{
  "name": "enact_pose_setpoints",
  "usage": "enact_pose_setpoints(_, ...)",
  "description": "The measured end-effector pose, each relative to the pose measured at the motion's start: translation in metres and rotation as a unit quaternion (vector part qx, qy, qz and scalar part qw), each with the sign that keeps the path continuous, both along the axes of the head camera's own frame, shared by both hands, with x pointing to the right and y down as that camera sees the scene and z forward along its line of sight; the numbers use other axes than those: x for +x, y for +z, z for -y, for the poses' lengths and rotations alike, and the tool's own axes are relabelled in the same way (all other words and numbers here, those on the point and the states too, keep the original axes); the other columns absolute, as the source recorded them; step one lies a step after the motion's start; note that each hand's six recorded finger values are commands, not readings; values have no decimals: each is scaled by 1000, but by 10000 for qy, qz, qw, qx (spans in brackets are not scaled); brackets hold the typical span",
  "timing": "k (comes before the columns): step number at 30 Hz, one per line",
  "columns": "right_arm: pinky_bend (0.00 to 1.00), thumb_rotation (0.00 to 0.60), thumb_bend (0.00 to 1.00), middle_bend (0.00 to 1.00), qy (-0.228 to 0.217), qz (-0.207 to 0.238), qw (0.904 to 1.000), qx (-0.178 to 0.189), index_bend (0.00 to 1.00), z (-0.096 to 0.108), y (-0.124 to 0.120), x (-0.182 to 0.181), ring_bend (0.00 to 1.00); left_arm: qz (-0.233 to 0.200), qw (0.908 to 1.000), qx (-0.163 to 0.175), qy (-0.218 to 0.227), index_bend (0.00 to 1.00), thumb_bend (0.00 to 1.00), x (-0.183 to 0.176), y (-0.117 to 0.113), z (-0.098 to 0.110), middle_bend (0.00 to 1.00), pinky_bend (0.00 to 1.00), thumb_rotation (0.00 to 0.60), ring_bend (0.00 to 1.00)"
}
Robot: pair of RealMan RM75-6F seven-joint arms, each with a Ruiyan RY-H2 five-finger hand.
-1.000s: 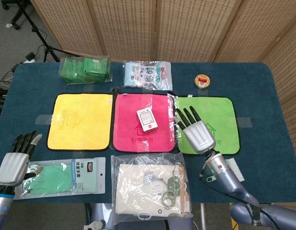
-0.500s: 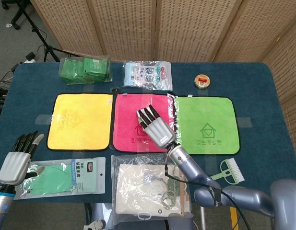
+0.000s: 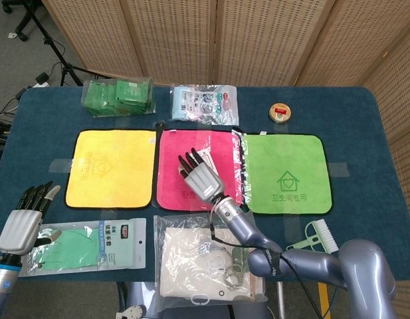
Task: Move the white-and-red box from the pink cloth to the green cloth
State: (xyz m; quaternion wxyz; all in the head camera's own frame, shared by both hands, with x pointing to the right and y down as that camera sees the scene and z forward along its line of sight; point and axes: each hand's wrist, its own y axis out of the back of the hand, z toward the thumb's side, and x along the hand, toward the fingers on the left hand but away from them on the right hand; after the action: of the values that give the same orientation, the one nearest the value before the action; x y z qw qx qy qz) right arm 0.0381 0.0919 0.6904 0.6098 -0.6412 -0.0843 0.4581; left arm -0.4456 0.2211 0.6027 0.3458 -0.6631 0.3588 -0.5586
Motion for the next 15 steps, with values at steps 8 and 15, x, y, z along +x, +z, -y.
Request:
enact_pose_setpoints(8,0,600,724,40,54,-173,9997,-192,148,-1,28,-3,0,26,9999,-139,-12,4,157,-1,8,0,0,0,600,0)
enact_pose_setpoints(15,0,600,724,40,50,-192,9994,-270,148,-3,36,-2,0,34,9999,-160,-3,4,156,-1,9,0,0,0,600,0)
